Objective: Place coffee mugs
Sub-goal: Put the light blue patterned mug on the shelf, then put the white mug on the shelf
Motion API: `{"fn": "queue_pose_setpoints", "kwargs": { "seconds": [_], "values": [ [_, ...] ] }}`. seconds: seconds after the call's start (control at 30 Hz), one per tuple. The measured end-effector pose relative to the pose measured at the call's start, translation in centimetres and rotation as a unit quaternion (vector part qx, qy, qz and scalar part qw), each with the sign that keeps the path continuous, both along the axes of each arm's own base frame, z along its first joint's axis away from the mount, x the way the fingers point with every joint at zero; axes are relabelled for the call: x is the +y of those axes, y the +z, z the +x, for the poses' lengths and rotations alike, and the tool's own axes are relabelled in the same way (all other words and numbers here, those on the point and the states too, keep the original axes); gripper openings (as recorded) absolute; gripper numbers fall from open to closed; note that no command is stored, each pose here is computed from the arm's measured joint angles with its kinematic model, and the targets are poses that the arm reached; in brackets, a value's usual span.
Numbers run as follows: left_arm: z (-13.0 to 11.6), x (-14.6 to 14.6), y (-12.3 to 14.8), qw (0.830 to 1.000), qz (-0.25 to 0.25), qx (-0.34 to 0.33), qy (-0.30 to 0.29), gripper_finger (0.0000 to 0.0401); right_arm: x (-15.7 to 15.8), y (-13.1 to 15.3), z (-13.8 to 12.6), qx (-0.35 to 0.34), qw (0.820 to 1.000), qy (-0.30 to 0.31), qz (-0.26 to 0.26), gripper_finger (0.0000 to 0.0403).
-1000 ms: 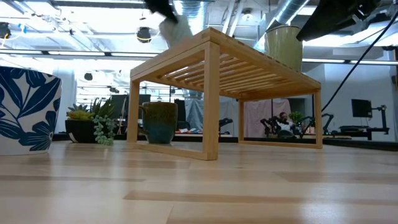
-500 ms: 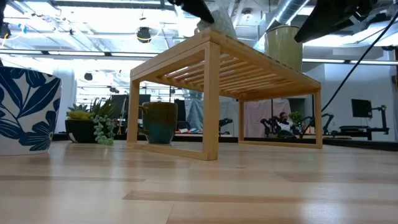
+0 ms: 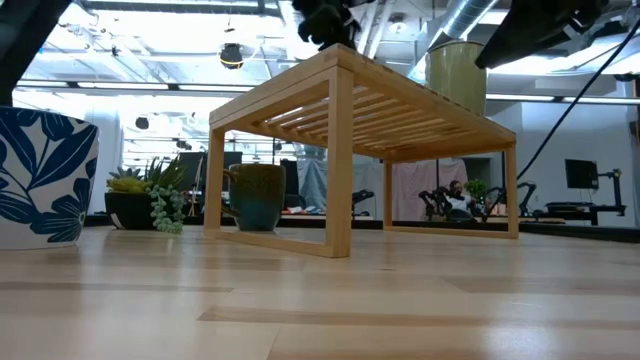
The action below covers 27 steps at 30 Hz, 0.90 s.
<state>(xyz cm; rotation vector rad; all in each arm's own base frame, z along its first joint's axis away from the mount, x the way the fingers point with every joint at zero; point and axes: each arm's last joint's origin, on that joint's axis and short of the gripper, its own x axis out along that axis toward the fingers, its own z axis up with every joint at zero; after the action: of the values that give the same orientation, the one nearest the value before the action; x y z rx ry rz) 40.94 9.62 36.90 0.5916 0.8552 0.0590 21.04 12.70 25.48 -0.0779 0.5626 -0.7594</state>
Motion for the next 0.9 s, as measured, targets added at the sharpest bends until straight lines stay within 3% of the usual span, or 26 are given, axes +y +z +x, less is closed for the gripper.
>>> {"fn": "queue_pose_setpoints", "kwargs": {
  "seconds": [0.3,0.9],
  "values": [
    [-0.14,0.15,-0.07,0.999,-0.027,-0.004,-0.017,0.0005,-0.04,-0.01,-0.05,0.004,1.000,0.000,-0.002,0.0205],
    [-0.02,0.20,0.26,0.999,-0.024,-0.017,-0.011,0.0096,-0.04,-0.02,-0.04,0.004,1.000,0.000,-0.002,0.0205]
  ]
}}
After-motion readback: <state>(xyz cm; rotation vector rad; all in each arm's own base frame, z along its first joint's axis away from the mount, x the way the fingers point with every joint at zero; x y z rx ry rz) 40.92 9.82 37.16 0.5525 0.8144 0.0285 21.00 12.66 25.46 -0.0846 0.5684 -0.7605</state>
